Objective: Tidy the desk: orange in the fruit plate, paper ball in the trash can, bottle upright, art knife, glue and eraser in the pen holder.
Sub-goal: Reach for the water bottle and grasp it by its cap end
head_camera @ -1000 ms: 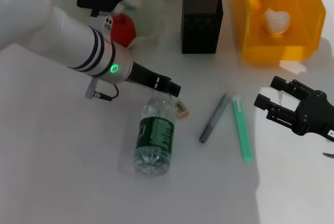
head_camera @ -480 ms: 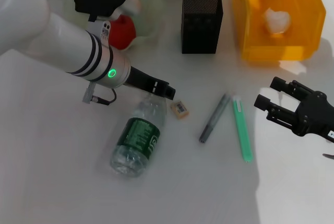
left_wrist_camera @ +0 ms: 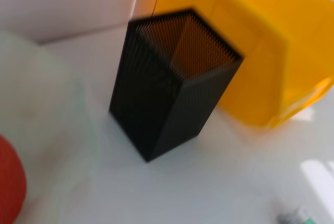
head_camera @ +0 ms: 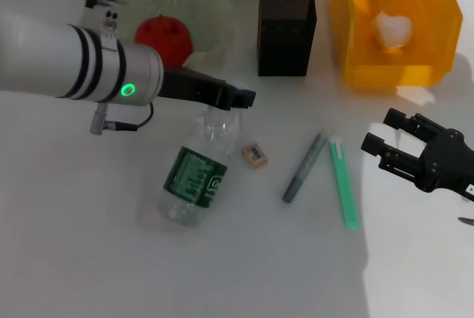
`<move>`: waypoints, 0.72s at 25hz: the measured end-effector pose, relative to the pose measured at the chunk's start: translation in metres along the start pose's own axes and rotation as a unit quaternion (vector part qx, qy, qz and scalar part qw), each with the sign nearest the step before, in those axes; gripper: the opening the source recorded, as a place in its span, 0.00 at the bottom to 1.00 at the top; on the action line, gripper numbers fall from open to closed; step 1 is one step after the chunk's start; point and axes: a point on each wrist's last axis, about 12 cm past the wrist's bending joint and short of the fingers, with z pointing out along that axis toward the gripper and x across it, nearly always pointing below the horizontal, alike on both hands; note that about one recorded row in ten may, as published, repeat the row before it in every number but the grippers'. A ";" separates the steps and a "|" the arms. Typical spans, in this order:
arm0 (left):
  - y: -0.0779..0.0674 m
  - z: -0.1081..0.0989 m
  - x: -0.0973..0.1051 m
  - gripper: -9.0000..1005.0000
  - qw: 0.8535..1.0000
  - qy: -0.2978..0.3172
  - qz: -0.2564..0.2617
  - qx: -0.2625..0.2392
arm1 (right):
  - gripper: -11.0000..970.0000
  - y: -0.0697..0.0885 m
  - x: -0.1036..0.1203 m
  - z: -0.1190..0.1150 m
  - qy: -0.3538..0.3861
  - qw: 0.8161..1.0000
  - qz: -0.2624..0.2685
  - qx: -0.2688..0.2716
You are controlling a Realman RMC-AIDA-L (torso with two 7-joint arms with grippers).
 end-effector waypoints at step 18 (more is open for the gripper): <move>0.063 -0.069 0.044 0.12 0.956 -0.237 -0.051 0.167 | 0.80 -0.001 -0.010 0.011 -0.013 0.999 0.021 -0.020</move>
